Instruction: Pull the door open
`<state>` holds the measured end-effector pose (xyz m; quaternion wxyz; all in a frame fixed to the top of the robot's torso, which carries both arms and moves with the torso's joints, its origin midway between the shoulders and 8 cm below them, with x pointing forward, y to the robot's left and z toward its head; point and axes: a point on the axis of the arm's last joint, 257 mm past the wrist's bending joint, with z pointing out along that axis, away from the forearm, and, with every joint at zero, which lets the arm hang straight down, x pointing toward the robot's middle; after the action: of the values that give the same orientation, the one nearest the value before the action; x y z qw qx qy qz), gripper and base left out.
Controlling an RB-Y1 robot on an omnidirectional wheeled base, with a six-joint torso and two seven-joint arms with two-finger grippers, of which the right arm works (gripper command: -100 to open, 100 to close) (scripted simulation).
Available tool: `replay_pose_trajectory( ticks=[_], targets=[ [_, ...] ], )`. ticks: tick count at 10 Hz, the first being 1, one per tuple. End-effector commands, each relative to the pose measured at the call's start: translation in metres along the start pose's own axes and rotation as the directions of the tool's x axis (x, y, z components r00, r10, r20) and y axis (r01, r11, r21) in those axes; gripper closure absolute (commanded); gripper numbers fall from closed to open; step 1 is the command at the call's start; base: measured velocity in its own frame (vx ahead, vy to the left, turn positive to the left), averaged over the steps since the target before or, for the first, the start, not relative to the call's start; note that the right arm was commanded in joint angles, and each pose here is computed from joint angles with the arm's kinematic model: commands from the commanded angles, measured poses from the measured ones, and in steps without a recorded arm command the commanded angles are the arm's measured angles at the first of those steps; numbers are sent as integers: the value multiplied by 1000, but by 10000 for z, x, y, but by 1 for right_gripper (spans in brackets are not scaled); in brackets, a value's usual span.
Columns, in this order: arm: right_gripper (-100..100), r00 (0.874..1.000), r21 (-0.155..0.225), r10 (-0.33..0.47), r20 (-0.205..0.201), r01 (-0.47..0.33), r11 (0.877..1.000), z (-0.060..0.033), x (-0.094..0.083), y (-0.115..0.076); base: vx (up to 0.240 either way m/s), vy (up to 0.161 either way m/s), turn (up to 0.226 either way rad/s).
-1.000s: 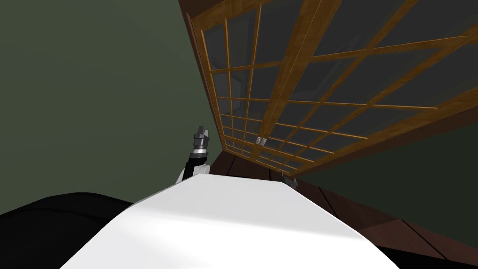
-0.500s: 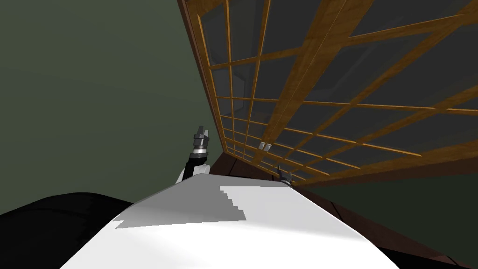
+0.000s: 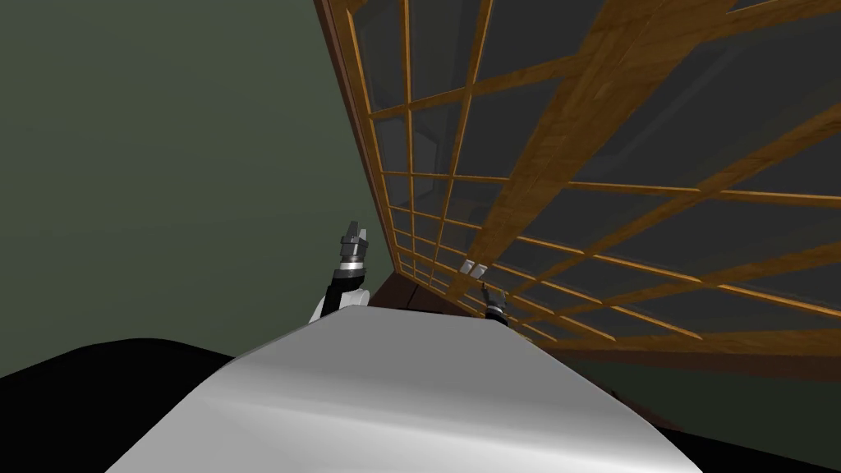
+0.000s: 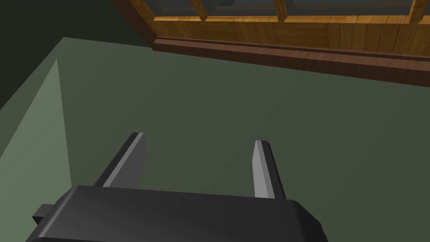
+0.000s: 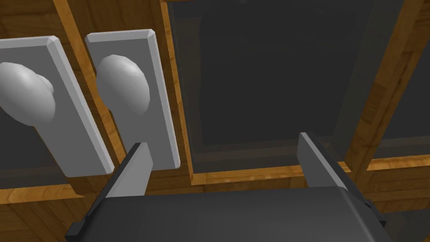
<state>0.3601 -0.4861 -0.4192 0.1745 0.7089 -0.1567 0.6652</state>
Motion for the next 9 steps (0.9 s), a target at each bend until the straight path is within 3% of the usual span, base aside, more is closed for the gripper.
replay_pose_trajectory(
  ticks=[1,3,4,5,9],
  targets=[
    [-100,1000,21,15,-26,-14,1000,91,113,-144,219,30,79],
    [-100,998,45,32,-54,-30,999,189,235,-322,187,9,100],
    [-100,999,36,28,-42,-27,999,127,183,-254,64,1,30],
    [100,999,36,28,-42,-27,999,127,183,-254,-8,3,-25],
    [100,999,36,28,-42,-27,999,127,183,-254,-12,1,6]
  ],
)
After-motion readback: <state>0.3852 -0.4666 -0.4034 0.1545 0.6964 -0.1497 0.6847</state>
